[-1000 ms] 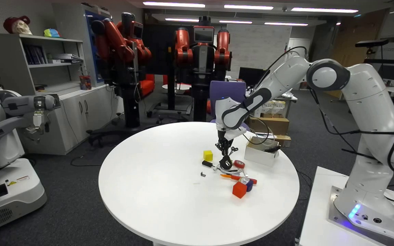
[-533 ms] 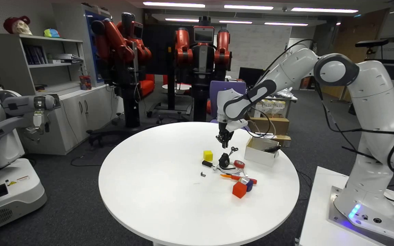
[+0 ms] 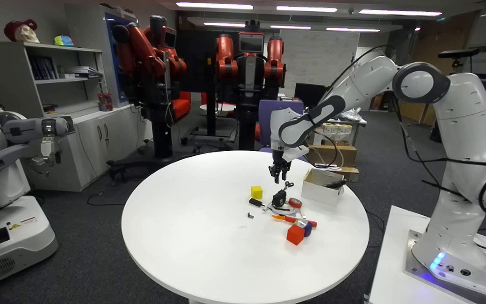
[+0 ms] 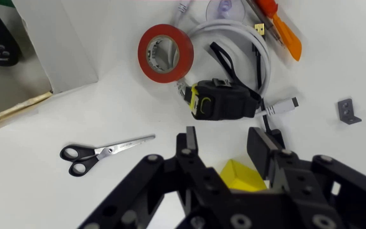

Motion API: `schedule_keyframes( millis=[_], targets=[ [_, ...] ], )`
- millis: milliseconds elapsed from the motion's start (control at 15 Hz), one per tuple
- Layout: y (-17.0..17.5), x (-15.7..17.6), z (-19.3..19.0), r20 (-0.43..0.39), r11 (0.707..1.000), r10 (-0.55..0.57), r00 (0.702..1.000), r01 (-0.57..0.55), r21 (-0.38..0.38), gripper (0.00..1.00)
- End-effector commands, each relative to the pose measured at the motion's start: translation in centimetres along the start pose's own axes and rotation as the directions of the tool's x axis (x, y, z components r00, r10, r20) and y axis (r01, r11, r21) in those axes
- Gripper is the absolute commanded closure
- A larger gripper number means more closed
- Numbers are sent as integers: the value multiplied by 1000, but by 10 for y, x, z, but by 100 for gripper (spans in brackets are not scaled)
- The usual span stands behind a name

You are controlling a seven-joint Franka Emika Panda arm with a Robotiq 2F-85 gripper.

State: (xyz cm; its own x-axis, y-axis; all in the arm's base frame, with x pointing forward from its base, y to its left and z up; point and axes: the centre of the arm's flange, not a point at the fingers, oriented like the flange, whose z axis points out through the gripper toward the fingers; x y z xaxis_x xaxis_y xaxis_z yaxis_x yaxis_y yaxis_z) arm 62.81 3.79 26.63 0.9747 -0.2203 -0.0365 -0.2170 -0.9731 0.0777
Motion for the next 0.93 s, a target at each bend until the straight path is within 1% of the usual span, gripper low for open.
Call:
schedule_keyframes(
  millis=[0, 133, 200, 333, 467, 667, 867],
  targets=[
    [10, -23, -3, 52, 999, -41, 998, 42, -17, 18],
    [15, -29, 4, 74, 997, -72, 995, 74, -24, 5],
    [16, -31, 7, 82, 996, -87, 993, 89, -23, 0],
    [16, -32, 14, 68, 993, -119, 991, 120, -13, 0],
    [14, -30, 20, 71, 991, -133, 989, 133, 0, 0],
    [9, -29, 30, 67, 991, -133, 989, 133, 5, 0],
    [2, -23, 38, 42, 993, -118, 992, 118, -3, 0]
  ],
)
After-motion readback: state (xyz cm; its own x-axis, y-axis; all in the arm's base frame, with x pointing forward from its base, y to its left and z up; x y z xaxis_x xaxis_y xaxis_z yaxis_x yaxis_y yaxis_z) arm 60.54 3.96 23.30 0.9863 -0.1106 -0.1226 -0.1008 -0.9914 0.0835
